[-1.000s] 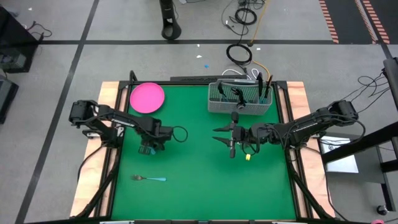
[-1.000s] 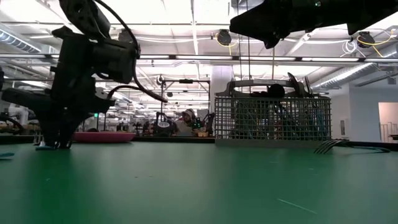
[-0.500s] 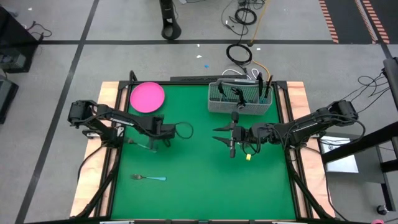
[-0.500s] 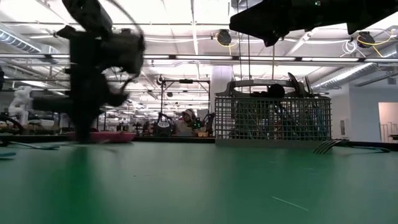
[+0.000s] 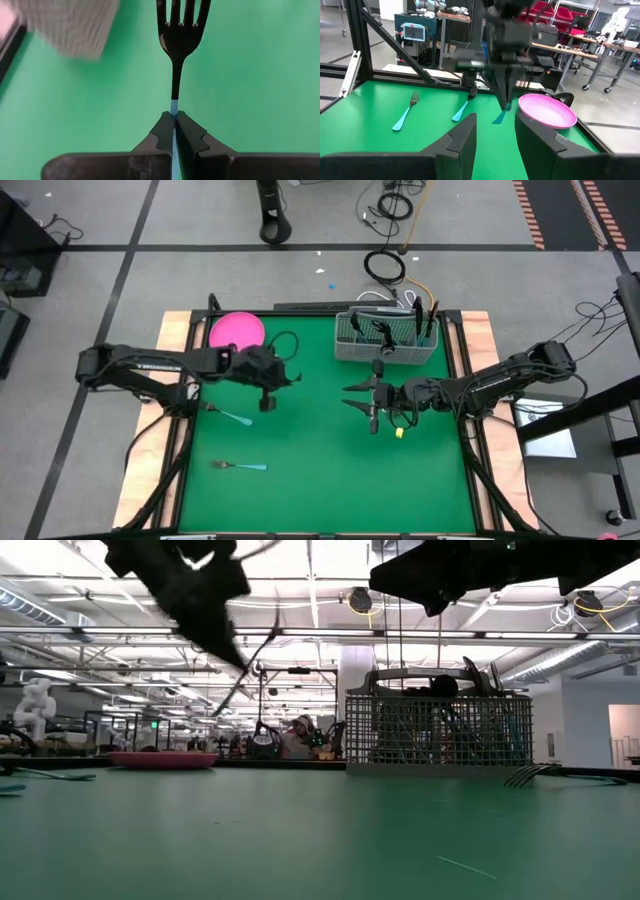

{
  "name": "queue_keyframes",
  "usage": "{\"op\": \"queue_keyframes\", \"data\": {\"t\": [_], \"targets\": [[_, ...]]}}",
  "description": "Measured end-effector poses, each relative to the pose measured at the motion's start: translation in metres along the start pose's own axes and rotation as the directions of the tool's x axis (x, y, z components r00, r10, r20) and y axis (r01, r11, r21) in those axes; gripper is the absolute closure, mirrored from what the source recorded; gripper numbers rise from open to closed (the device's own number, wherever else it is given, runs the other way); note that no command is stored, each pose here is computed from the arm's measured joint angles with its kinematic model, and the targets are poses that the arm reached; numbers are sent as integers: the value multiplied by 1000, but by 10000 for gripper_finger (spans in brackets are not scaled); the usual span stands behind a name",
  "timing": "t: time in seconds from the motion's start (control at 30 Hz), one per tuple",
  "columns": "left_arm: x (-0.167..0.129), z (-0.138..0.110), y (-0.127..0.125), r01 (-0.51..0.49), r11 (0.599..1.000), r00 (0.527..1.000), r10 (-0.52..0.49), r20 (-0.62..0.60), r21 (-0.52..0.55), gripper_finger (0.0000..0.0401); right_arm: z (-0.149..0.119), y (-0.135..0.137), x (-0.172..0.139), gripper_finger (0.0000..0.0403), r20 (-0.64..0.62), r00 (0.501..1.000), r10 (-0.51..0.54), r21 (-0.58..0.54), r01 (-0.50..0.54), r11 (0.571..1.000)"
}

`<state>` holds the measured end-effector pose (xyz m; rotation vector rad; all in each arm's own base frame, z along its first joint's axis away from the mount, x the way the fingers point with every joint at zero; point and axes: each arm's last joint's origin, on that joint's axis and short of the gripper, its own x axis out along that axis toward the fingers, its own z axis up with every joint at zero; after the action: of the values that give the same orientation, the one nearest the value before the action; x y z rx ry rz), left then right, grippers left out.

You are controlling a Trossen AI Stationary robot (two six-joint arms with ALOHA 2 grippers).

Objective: Sort silverware
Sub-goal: Put the top left black fork into the cutlery rack with the other black forks

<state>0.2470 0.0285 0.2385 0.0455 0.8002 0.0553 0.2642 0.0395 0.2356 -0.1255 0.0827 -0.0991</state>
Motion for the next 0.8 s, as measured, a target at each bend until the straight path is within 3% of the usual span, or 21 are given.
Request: {"op": "queue_keyframes", "data": {"t": [0.13,0.27,0.4,0.6,0.8], "targets": [[-6,15,-3,99,995,973,-90,210,-34,399,0,0,0,277,-3,1000,0,22,0,1000],[-5,27,-5,128,989,939,-98,329,-70,399,0,0,0,277,-4,1000,0,43,0,999],[1,40,-12,220,972,881,-162,445,-80,399,-1,0,0,277,-12,1000,1,80,0,997],[12,51,-25,307,951,804,-253,538,-13,399,-1,-1,0,267,-8,1000,-8,137,9,991],[25,59,-32,320,947,735,-272,621,37,399,0,0,0,227,0,1000,11,200,-11,980]]}}
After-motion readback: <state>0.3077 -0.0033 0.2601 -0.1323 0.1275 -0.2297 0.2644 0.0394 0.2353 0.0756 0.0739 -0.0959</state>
